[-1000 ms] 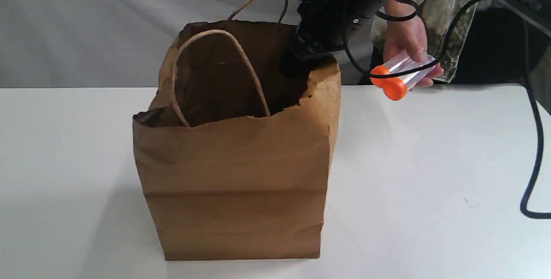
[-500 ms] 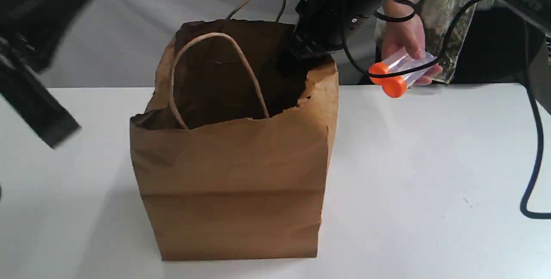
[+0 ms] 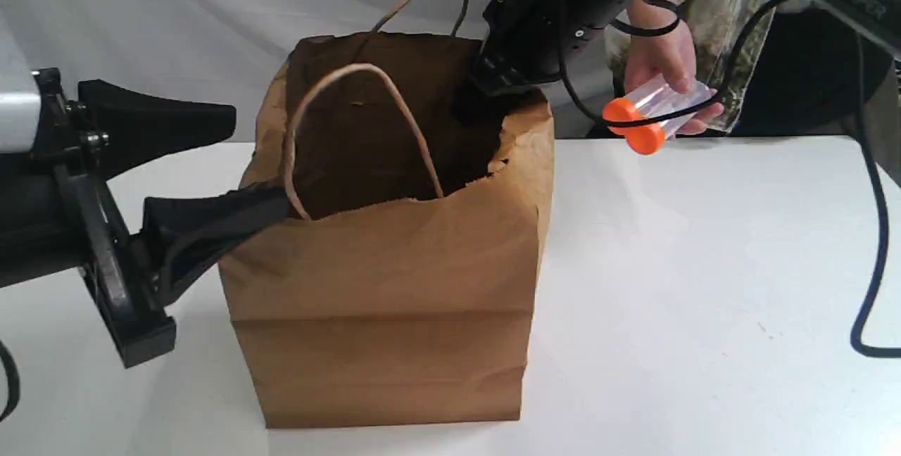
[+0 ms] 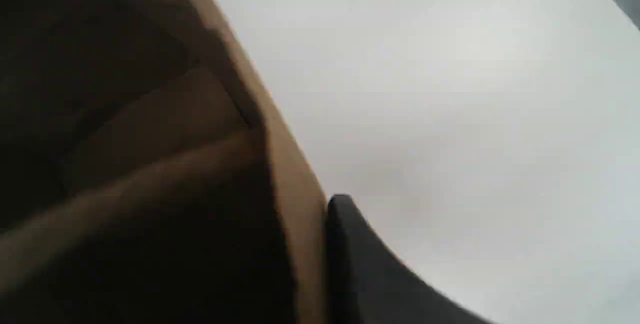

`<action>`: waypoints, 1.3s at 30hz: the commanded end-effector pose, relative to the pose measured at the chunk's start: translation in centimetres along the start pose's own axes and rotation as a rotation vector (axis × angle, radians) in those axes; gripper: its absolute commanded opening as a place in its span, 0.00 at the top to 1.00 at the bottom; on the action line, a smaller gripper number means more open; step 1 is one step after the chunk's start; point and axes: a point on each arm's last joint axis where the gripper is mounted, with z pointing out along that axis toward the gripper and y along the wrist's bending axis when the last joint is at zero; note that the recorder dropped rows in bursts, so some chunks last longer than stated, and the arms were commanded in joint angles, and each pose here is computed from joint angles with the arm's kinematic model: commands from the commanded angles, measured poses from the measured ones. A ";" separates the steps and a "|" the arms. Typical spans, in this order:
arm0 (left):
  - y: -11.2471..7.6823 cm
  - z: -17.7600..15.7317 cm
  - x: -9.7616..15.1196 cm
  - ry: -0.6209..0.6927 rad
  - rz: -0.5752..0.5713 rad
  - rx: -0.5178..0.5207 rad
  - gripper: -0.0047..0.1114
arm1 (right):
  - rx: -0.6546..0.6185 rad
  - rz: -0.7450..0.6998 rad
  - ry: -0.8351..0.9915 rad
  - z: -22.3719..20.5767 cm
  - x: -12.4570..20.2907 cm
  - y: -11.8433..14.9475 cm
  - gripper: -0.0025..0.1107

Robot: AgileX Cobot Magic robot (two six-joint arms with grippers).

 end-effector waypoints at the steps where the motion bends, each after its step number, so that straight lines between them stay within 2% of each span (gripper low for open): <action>1: -1.6 -0.7 -1.4 -0.078 0.011 0.129 0.40 | -0.004 -0.001 -0.010 -0.1 -0.1 0.1 0.98; 3: -1.8 -0.9 -1.8 -0.099 0.017 0.146 0.40 | -0.004 -0.001 -0.010 -0.1 -0.1 0.1 0.98; 6: -1.6 -0.9 -1.9 -0.108 -0.006 0.114 0.40 | -0.004 -0.001 -0.010 -0.1 -0.1 0.1 0.98; 12: -0.3 -0.4 -1.8 -0.140 -0.118 0.016 0.40 | -0.016 0.004 -0.021 -0.1 -0.2 0.2 0.98; 19: 0.0 0.9 -0.4 -0.129 -0.178 0.076 0.53 | -0.018 0.005 -0.022 -0.1 -0.2 0.2 0.98; 27: 0.5 1.6 0.3 -0.130 -0.212 0.063 0.55 | -0.018 0.005 -0.022 -0.1 -0.2 0.2 0.98; 29: 0.5 1.6 0.3 -0.130 -0.220 0.063 0.60 | -0.018 0.005 -0.022 -0.1 -0.2 0.2 0.98; 32: 0.0 1.9 0.2 -0.123 -0.216 0.078 0.72 | -0.018 0.007 -0.022 -0.1 -0.2 0.2 0.98; 37: -1.7 3.1 0.0 -0.077 -0.122 0.114 0.96 | -0.020 0.008 -0.024 -0.1 -0.2 0.2 0.98; 39: -2.0 3.7 0.0 -0.037 -0.124 0.081 0.96 | -0.020 0.008 -0.024 -0.1 -0.2 0.2 0.98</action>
